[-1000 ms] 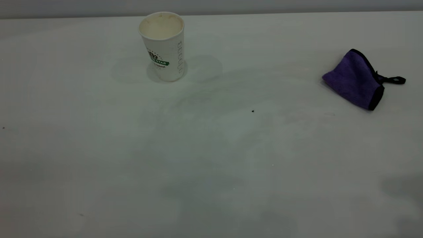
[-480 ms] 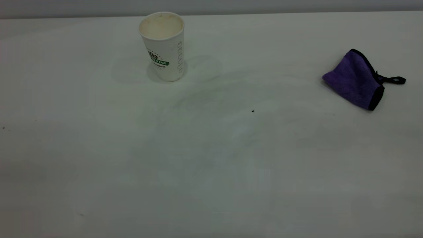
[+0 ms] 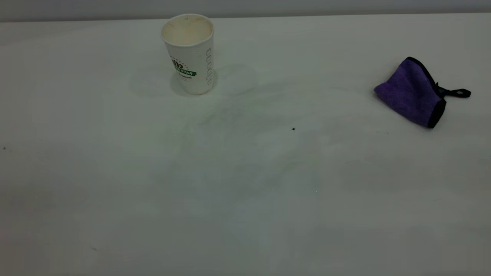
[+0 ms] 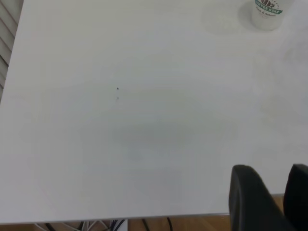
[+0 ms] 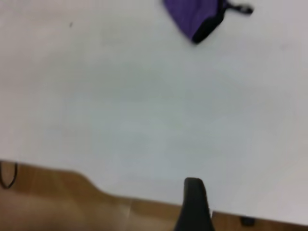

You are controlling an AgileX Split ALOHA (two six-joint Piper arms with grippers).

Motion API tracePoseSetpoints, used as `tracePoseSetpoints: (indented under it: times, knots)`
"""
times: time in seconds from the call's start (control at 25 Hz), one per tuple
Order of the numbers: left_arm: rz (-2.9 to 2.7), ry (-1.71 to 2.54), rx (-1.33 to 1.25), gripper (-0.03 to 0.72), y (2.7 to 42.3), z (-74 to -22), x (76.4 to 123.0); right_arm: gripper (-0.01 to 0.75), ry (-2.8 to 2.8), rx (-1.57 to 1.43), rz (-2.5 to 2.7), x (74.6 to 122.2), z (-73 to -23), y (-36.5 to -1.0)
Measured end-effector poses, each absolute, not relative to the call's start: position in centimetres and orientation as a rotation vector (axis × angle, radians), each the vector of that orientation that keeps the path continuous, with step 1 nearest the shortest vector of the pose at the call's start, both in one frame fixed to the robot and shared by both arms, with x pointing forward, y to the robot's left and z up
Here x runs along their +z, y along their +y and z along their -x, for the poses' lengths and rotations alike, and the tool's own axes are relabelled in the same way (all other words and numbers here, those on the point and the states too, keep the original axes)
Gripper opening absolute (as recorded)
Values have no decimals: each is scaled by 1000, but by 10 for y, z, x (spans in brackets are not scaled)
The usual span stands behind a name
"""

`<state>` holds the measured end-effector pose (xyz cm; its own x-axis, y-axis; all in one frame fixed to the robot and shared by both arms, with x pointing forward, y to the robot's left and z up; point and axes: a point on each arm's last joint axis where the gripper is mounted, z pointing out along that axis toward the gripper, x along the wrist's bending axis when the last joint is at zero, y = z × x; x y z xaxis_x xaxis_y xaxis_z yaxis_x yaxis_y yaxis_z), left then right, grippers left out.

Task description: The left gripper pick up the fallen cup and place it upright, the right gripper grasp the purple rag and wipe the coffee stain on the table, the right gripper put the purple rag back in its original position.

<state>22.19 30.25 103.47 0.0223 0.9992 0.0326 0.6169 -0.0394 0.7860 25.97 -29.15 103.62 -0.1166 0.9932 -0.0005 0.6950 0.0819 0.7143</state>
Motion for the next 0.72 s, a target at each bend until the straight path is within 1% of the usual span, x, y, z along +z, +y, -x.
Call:
tracePoseSetpoints:
  times: [0.52, 0.72]
  knots:
    - [-1718, 1653, 838, 239, 303, -222, 1035, 606, 1719, 905, -1528, 1038, -233, -293]
    - [-1718, 1653, 838, 239, 303, -222, 1035, 595, 1711, 911, -1521, 1038, -231, -293]
